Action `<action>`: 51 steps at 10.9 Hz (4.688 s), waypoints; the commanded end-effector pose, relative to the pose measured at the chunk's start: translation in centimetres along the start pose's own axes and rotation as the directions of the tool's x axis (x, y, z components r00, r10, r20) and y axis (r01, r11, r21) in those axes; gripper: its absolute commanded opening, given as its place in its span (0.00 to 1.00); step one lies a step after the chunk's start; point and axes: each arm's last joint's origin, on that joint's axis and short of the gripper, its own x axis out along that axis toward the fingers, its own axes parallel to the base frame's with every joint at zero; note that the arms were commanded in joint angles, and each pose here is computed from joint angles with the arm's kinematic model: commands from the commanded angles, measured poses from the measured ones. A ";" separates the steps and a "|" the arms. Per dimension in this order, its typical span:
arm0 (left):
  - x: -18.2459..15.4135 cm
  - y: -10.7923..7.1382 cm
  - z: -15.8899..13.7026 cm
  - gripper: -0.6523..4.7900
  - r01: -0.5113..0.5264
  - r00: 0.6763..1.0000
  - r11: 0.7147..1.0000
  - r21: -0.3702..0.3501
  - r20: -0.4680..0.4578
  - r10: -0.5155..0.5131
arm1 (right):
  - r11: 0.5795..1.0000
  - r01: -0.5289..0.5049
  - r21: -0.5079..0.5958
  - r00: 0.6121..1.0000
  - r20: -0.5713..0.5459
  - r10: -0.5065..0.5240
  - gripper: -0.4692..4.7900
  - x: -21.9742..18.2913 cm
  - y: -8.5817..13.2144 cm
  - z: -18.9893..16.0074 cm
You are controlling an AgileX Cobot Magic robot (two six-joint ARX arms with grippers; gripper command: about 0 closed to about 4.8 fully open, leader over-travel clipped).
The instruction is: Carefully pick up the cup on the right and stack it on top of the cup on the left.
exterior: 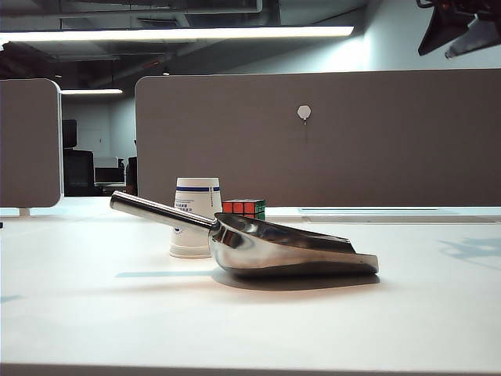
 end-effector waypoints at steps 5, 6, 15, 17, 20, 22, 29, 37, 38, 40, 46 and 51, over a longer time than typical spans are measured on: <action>0.0 0.0 0.1 0.11 0.000 1.000 1.000 -0.001 0.007 0.000 | 0.995 0.062 0.079 0.977 0.200 -0.077 0.47 -14.1 5.0 -10.1; 0.0 0.0 0.1 0.11 0.002 1.000 1.000 -0.001 0.007 -0.002 | 0.994 0.067 0.090 0.984 0.161 -0.080 0.47 -14.0 5.1 -11.4; 0.0 0.0 0.1 0.11 0.003 1.000 1.000 -0.001 0.006 -0.003 | 0.962 0.199 0.188 0.921 0.301 -0.249 0.46 -17.3 6.0 -15.1; 0.0 0.0 0.1 0.11 0.003 1.000 1.000 -0.001 0.006 -0.003 | 0.954 0.224 0.198 0.907 0.317 -0.278 0.46 -17.8 6.1 -15.3; 0.0 0.0 0.1 0.11 0.002 1.000 1.000 -0.002 0.004 -0.002 | 0.942 0.230 0.246 0.931 0.227 -0.286 0.46 -16.4 5.8 -17.3; 0.0 0.0 0.1 0.11 0.002 1.000 1.000 -0.002 0.004 -0.002 | 0.941 0.232 0.246 0.936 0.208 -0.285 0.46 -16.0 5.8 -17.9; 0.0 0.0 0.1 0.11 0.002 1.000 1.000 -0.002 0.004 -0.002 | 0.953 0.237 0.189 0.933 0.230 -0.278 0.46 -13.4 5.4 -21.2; 0.0 0.1 -0.6 0.11 -0.027 0.998 0.999 -0.025 -0.065 0.025 | 0.957 0.264 0.119 0.941 0.188 -0.282 0.46 -12.8 5.3 -22.5; -0.1 0.4 -0.9 0.11 -0.108 0.991 0.994 -0.028 -0.085 0.106 | 0.944 0.304 0.127 0.933 0.161 -0.322 0.46 -12.8 5.2 -22.7; -0.1 0.5 -1.1 0.11 -0.144 0.985 0.989 -0.028 -0.097 0.141 | 0.945 0.300 0.128 0.926 0.199 -0.320 0.31 -12.9 5.2 -22.3; -0.1 0.7 -1.0 0.11 -0.212 0.974 0.977 -0.017 -0.087 0.210 | 0.946 0.298 0.128 0.911 0.257 -0.322 0.08 -13.0 5.2 -21.8; -0.2 0.9 -1.0 0.11 -0.288 0.955 0.958 -0.012 -0.077 0.286 | 0.946 0.298 0.129 0.907 0.271 -0.322 0.08 -13.1 5.2 -21.6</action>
